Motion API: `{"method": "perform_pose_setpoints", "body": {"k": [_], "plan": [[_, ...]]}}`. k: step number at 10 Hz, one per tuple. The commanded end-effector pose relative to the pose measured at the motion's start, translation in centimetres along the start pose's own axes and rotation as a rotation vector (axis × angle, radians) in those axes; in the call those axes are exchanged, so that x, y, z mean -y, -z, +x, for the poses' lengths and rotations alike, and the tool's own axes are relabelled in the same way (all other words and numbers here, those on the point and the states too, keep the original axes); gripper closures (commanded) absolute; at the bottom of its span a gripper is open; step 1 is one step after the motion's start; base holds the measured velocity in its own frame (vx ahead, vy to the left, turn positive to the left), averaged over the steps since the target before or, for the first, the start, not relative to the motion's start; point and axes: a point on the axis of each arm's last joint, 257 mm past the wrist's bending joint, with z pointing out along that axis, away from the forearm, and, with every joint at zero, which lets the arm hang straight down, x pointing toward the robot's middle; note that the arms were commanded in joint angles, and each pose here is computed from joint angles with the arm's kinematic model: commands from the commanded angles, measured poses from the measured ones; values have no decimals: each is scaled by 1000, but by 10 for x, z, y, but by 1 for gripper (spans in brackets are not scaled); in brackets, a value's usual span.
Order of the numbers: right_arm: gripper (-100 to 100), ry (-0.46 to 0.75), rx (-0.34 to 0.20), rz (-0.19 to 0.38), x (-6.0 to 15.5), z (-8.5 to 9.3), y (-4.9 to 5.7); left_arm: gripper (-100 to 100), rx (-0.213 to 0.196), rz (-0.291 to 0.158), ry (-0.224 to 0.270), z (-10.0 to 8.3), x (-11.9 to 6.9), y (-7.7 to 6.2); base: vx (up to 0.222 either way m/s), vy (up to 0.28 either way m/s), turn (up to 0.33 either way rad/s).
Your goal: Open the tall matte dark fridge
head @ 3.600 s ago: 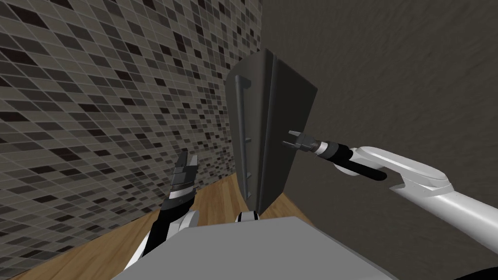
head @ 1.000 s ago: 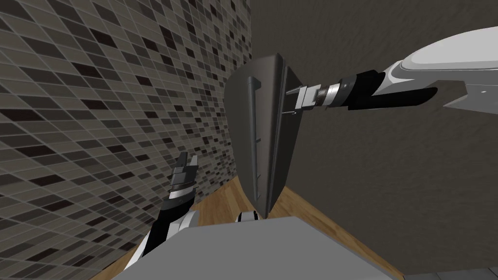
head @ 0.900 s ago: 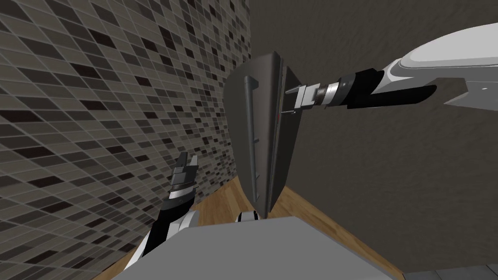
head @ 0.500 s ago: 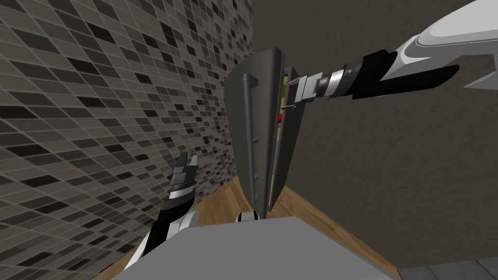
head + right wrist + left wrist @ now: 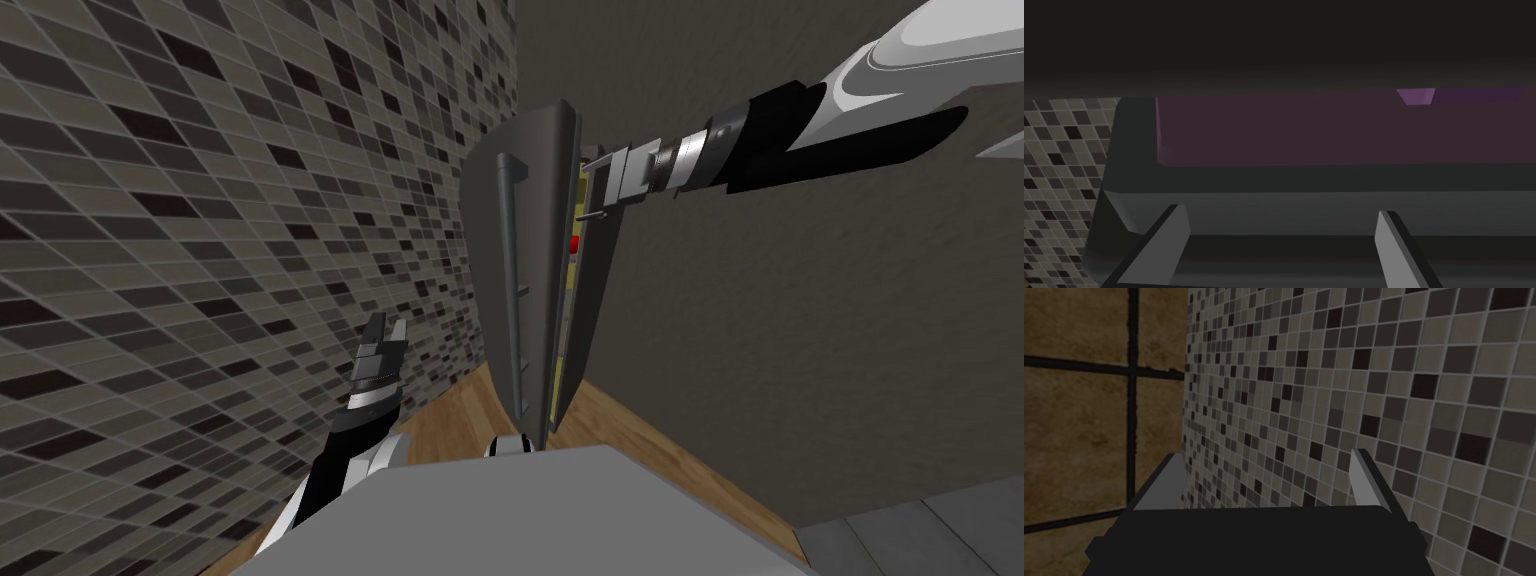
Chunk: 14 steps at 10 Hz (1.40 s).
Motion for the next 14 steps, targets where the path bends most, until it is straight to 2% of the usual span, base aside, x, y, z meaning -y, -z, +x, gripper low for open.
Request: {"method": "perform_pose_setpoints", "body": {"k": [1,2,3,5,6,7,14], "plan": [[-100,-21,19,25,-3,3,8,0,0,0,0,0,0,0,63,-24,-148],[-100,-20,10,22,-2,5,7,0,0,0,0,0,0,0,23,-20,-64],[100,-7,11,12,0,0,4,0,0,0,0,0,0,0,-25,-7,132],[100,10,1,-3,3,-3,-2,0,0,0,0,0,0,0,-55,16,129],[100,2,0,9,4,0,1,0,0,0,0,0,0,0,-35,4,-12],[-100,38,-18,40,9,6,3,0,0,0,0,0,0,0,-32,90,-74],[-100,149,-83,149,27,25,14,0,0,0,0,0,0,0,-42,155,-43]]}}
